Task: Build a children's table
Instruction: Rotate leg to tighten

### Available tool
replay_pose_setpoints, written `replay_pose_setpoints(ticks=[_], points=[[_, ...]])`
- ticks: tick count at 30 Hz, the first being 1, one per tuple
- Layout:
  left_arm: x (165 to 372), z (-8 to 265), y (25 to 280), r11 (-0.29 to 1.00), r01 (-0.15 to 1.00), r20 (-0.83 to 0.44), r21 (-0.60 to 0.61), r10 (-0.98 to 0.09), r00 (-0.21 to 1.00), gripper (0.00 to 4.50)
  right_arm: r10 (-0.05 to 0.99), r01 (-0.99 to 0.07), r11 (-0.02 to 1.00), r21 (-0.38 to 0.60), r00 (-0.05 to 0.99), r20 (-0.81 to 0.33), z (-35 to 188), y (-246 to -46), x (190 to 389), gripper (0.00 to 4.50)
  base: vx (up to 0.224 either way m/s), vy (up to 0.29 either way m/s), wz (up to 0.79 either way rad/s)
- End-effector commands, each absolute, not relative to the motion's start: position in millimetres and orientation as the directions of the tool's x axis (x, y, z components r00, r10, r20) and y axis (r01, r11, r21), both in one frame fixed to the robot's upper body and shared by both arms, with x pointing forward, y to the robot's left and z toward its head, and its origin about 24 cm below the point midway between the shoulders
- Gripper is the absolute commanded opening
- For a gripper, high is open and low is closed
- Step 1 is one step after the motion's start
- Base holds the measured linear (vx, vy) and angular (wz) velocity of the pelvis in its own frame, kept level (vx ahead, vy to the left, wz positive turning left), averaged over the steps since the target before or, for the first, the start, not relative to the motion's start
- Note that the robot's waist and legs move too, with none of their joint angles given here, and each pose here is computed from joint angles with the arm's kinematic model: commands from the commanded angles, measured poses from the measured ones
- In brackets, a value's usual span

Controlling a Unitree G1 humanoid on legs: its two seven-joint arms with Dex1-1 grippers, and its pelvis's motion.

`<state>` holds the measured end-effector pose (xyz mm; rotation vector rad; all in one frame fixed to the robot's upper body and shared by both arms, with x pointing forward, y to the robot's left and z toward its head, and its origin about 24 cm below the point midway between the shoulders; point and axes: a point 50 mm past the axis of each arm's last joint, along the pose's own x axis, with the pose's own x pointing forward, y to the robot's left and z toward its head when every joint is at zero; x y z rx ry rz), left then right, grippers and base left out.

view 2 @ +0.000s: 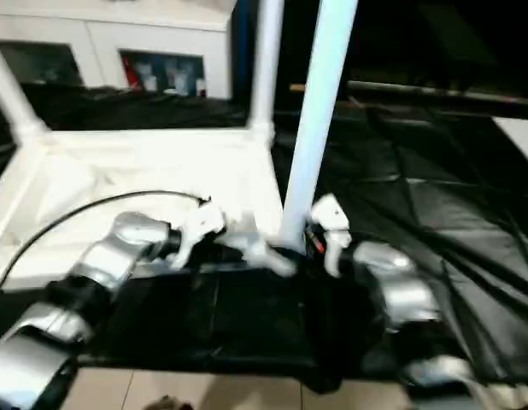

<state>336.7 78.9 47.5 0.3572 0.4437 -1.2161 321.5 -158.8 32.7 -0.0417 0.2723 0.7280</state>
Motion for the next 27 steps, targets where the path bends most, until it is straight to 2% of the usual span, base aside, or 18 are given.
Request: replay_pose_setpoints(ticks=[1,2,4,7,8,11,13,18,20,21,23,24,27], points=[[347,47,67,0.501,0.865,-0.469,0.024,-0.759,0.452,0.0,0.425,-0.42,0.902,0.103,0.817,-0.39,2,-162.2,319.6,2.7,0.0,0.0,0.0],[348,47,66,0.512,0.859,-0.47,0.025,-0.752,0.462,0.0,0.412,-0.404,0.909,0.108,0.823,-0.391,1,-161.2,320.2,2.7,0.0,0.0,0.0],[350,46,49,0.573,0.819,-0.458,0.007,-0.726,0.513,0.0,0.308,-0.277,0.951,0.134,0.869,-0.388,2,-146.5,326.8,2.7,0.0,0.0,0.0],[349,47,39,0.581,0.814,-0.45,0.011,-0.724,0.523,0.0,0.293,-0.261,0.956,0.133,0.876,-0.384,3,-134.6,330.2,2.7,0.0,0.0,0.0],[347,47,30,0.565,0.824,-0.443,0.024,-0.733,0.516,0.0,0.317,-0.297,0.948,0.11,0.873,-0.371,6,-121.6,333.3,2.7,0.0,0.0,0.0],[346,47,26,0.539,0.841,-0.448,0.042,-0.742,0.498,0.0,0.332,-0.332,0.941,0.063,0.874,-0.355,9,-114.5,335.2,2.7,0.0,0.0,0.0],[346,47,31,0.523,0.85,-0.45,0.055,-0.747,0.489,0.0,0.355,-0.359,0.932,0.051,0.874,-0.332,13,-113.9,336.7,3.26,0.0,0.0,0.0],[349,49,40,0.517,0.854,-0.452,0.06,-0.749,0.485,0.0,0.367,-0.374,0.927,0.039,0.879,-0.305,20,-119.5,341.1,3.75,0.0,0.0,0.0],[349,51,46,0.499,0.866,-0.436,0.038,-0.771,0.464,0.0,0.372,-0.39,0.921,-0.005,0.881,-0.292,26,-130.3,343.3,3.8,0.0,0.0,0.0],[348,52,50,0.475,0.88,-0.426,0.013,-0.794,0.434,0.0,0.425,-0.448,0.894,-0.015,0.859,-0.285,29,-137.3,341.2,3.8,0.0,0.0,0.0],[348,52,54,0.453,0.891,-0.43,0.024,-0.8,0.418,0.0,0.464,-0.484,0.875,-0.002,0.841,-0.279,32,-141.5,338.4,3.8,0.0,0.0,0.0],[345,52,61,0.402,0.915,-0.432,0.028,-0.821,0.373,0.0,0.541,-0.56,0.829,0.007,0.798,-0.264,36,-149.2,332.1,3.8,0.0,0.0,0.0],[338,56,68,0.282,0.959,-0.409,0.033,-0.872,0.27,0.0,0.657,-0.685,0.728,-0.018,0.706,-0.263,42,-158.7,319.5,3.8,0.0,0.0,0.0]])
